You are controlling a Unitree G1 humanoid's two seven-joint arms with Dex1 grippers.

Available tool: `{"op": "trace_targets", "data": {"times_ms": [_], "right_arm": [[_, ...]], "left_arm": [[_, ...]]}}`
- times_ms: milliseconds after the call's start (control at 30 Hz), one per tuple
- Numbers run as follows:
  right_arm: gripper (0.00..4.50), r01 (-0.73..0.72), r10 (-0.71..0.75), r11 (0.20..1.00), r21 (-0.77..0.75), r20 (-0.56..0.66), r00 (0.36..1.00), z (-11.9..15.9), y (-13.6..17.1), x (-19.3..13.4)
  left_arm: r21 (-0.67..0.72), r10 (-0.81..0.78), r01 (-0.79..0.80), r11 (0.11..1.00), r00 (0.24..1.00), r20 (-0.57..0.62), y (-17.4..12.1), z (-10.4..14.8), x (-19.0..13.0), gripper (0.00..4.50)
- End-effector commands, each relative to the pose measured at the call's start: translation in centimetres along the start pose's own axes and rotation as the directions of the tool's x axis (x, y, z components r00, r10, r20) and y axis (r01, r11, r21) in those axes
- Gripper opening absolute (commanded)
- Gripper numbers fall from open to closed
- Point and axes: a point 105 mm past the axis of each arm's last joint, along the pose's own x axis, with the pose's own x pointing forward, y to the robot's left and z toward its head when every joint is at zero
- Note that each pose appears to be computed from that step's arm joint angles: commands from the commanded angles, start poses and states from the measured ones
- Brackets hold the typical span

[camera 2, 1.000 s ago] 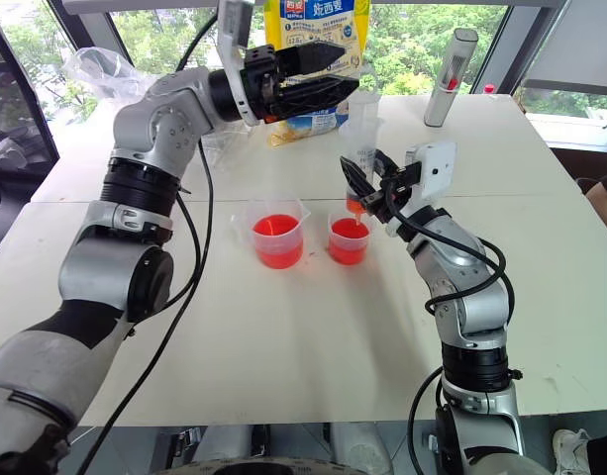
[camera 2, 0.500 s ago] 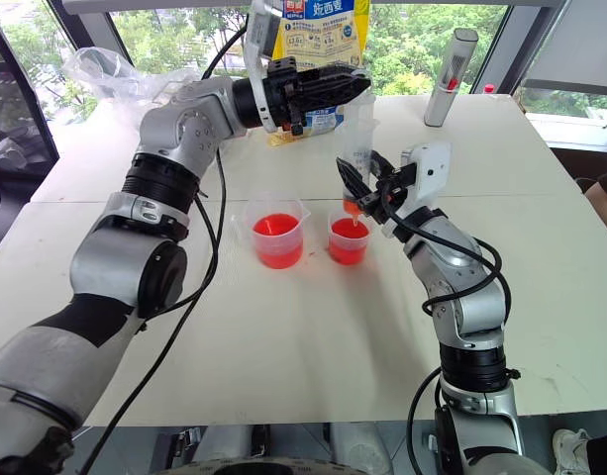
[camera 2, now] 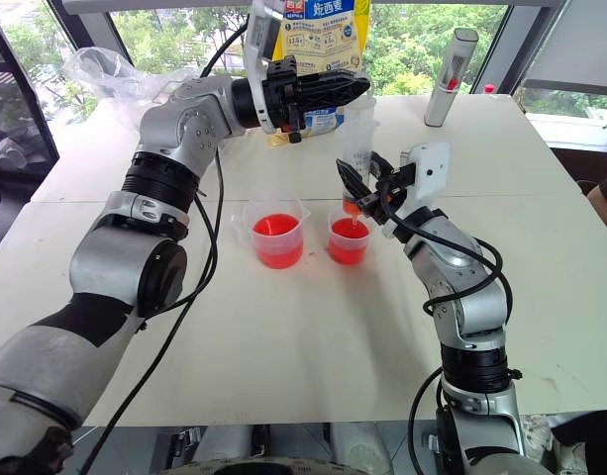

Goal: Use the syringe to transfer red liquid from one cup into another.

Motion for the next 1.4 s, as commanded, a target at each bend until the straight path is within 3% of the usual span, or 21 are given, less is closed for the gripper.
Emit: {"op": "trace_targets", "data": {"times_ms": [33,967,1400], "right_arm": [[1.42,-0.021,0.026,0.999,-0.046,0.112,0.993,3.5,0.5,-0.1],[1.42,-0.037,0.043,0.998,-0.042,0.145,0.988,7.3,0.5,-0.5],[1.42,-0.047,0.049,0.999,-0.018,0.124,0.991,7.2,0.5,-0.7]], "left_arm": [[0.031,-0.031,0.032,0.999,0.999,-0.023,-0.6,-0.2,0.6,0.02],[-0.030,-0.069,0.067,0.997,0.995,-0.079,-2.3,-4.1,1.0,0.02],[-0.046,-0.058,0.054,0.997,0.995,-0.080,-2.3,-4.5,0.7,0.02]]}}
